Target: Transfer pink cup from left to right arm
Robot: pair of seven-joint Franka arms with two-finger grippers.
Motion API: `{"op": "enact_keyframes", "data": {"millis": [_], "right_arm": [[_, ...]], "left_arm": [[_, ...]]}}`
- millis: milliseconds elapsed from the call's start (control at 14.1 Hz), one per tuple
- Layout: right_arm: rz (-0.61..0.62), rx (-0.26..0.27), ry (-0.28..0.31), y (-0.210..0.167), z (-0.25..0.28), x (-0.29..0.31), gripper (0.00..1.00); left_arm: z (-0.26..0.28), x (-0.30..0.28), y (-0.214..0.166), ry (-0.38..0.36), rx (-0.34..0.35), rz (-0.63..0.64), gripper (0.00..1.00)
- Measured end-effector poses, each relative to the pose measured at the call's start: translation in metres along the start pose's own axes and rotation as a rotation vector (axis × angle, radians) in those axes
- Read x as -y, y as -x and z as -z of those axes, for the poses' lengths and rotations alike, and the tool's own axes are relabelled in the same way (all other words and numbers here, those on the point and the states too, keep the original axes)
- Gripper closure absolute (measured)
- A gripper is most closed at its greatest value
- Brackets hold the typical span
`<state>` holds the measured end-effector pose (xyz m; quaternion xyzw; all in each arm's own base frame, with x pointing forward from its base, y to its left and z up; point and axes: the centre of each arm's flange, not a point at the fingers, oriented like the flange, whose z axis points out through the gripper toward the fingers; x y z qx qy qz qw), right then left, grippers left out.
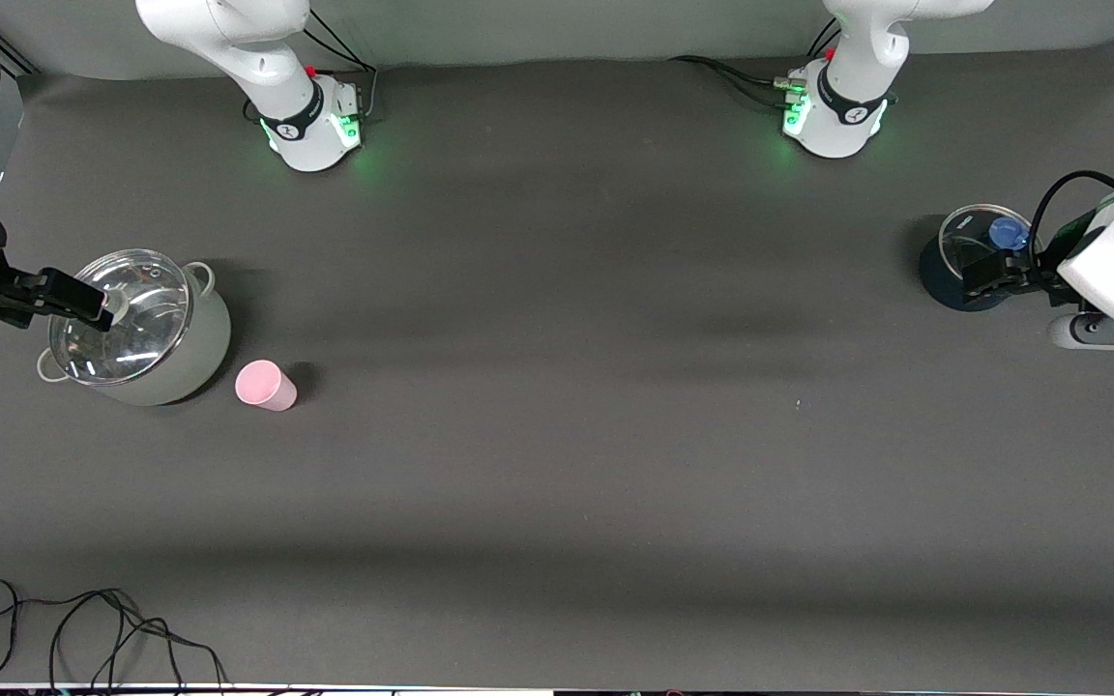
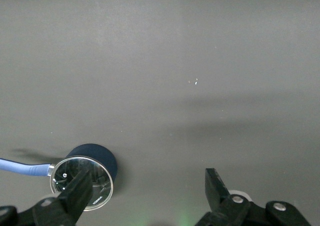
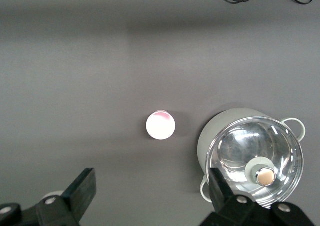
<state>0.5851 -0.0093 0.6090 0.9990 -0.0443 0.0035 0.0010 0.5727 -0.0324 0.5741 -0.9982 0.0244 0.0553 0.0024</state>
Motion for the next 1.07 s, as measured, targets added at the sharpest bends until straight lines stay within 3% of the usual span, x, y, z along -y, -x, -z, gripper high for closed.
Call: {"op": "enact_keyframes", "data": {"millis": [1067], "right_arm": [[0.005, 0.018, 0.002, -0.0033, -0.0086, 0.0010, 0.00]], "left_arm": [[0.0000, 0.0000, 0.0000, 0.000, 0.000, 0.000, 0.00]]}}
